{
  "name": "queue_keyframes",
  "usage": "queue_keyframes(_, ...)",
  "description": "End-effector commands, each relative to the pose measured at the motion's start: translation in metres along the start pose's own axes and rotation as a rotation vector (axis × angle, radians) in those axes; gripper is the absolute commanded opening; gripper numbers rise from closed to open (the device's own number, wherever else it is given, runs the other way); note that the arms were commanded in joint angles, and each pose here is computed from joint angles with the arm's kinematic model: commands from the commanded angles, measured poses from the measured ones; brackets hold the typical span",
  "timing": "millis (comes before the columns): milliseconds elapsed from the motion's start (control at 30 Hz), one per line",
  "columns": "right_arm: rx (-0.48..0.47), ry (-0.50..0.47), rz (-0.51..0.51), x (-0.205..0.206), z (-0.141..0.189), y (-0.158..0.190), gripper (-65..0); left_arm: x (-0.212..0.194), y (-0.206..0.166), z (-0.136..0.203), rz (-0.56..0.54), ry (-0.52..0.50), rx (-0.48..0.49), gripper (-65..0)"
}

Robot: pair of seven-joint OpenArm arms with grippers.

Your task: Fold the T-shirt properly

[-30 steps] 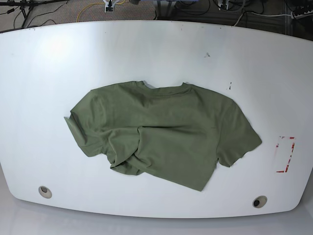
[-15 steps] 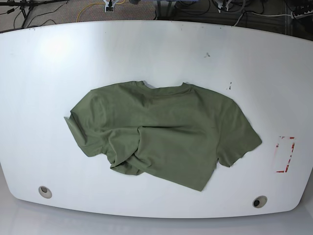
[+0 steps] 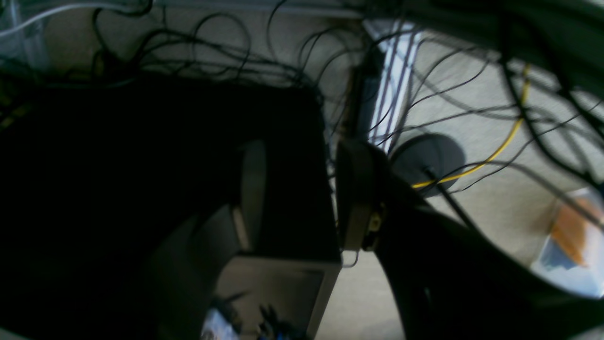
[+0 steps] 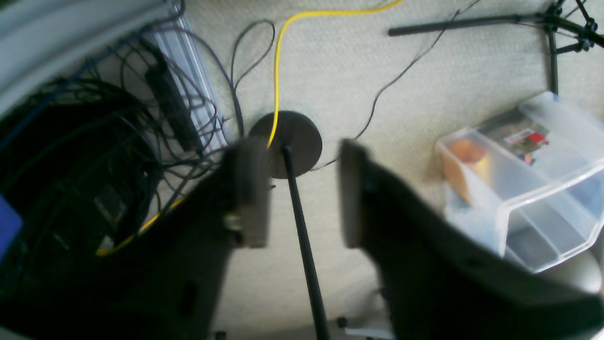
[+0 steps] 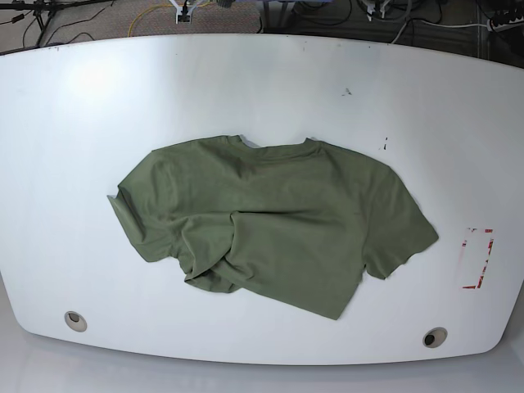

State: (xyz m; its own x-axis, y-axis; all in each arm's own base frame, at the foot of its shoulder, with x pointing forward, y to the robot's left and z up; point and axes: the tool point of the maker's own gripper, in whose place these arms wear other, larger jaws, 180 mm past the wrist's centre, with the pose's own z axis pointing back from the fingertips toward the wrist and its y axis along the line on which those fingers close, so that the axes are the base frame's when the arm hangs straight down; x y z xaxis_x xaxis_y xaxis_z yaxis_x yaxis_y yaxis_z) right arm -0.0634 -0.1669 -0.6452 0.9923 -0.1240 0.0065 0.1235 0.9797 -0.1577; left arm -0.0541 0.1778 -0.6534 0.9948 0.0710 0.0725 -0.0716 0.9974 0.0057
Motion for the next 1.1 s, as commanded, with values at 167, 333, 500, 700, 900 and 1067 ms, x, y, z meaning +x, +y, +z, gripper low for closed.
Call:
queue_keyframes(167, -0.044, -0.063, 0.008, -0.014, 0.02, -0.033, -54.1, -0.011, 0.002, 0.005, -0.006, -0.002, -0.007, -42.4)
queue_keyframes(333, -0.044, -0.054, 0.01, -0.022, 0.023, -0.034, -52.6, -0.015, 0.002, 0.006, -0.006, 0.002, -0.006, -42.4)
queue_keyframes(500, -0.042, -0.053, 0.02, -0.023, 0.023, -0.031, -51.4, -0.017, 0.004, 0.005, -0.009, 0.018, -0.001, -42.5)
queue_keyframes(700, -0.04, -0.077, 0.021, -0.02, 0.028, -0.029, -50.7, -0.018, 0.006, 0.008, -0.014, 0.006, -0.002, -42.5)
queue_keyframes(900, -0.033, -0.138, 0.02, -0.017, 0.047, -0.033, -46.2, -0.019, 0.026, 0.027, -0.05, -0.061, 0.008, -42.2)
queue_keyframes(1067, -0.031, -0.144, 0.029, -0.022, 0.053, -0.035, -45.0, -0.026, 0.031, 0.04, -0.074, -0.089, 0.005, -42.4)
